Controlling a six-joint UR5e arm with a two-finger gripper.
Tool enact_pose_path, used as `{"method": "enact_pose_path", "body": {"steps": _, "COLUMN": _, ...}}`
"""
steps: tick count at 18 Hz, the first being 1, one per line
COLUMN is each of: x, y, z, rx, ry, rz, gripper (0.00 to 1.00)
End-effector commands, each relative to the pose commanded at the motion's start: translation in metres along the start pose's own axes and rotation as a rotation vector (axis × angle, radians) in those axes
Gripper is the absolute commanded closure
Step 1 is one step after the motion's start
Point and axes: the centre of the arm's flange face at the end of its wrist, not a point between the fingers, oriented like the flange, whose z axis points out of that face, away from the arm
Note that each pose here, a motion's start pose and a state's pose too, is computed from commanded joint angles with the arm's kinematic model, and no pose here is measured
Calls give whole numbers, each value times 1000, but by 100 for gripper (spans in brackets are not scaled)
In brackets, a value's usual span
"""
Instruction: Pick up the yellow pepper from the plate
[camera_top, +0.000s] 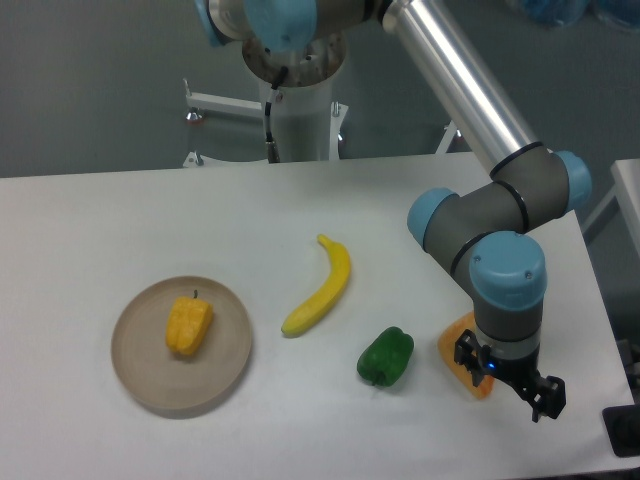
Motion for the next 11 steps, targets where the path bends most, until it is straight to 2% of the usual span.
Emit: {"method": "enact_pose_path", "body": {"steps": 11, "x": 3, "y": -4, "z": -11, "rx": 7, "ry": 1, "rz": -13, "gripper": 0}}
